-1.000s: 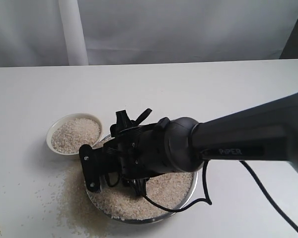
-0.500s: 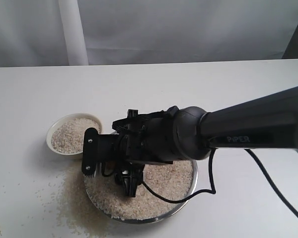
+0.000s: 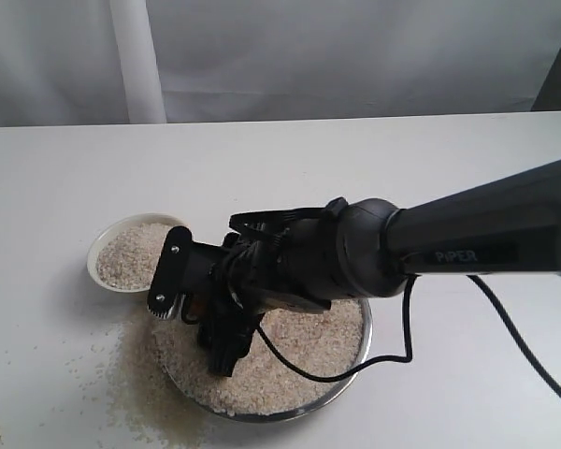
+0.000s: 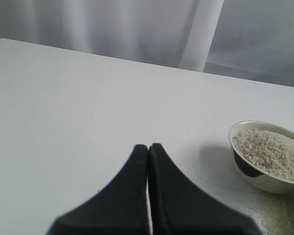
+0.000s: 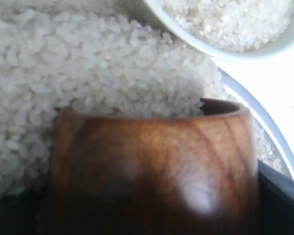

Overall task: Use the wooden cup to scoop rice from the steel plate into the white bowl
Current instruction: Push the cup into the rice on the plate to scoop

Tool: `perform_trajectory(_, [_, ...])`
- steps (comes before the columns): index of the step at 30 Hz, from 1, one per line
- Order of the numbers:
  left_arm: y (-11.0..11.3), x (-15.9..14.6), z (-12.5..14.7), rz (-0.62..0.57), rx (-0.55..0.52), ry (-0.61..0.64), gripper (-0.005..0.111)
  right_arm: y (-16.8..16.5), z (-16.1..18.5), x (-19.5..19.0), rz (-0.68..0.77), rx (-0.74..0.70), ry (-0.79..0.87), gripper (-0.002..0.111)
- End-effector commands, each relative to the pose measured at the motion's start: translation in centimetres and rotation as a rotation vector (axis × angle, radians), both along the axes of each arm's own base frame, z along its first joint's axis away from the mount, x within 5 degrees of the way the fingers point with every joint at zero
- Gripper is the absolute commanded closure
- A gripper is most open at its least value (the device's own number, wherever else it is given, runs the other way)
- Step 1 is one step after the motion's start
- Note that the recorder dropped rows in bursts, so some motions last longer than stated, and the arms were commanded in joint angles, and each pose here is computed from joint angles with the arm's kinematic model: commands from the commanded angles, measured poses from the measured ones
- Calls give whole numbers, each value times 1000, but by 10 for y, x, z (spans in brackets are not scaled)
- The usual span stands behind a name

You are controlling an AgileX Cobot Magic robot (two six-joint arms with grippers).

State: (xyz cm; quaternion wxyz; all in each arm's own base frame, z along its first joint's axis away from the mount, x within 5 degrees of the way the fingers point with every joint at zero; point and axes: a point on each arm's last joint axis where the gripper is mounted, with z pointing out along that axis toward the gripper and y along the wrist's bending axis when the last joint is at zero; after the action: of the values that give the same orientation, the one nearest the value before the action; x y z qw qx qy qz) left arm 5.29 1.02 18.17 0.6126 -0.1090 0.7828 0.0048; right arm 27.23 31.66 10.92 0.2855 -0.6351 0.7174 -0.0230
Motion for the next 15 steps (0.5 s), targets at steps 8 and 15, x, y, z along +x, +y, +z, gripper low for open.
perform_trajectory(8, [-1, 0, 2, -8, -6, -9, 107, -23, -36, -6, -77, 122, 104, 108])
perform_trajectory(15, [-1, 0, 2, -8, -6, -9, 107, -31, -40, -6, -83, 183, 104, 108])
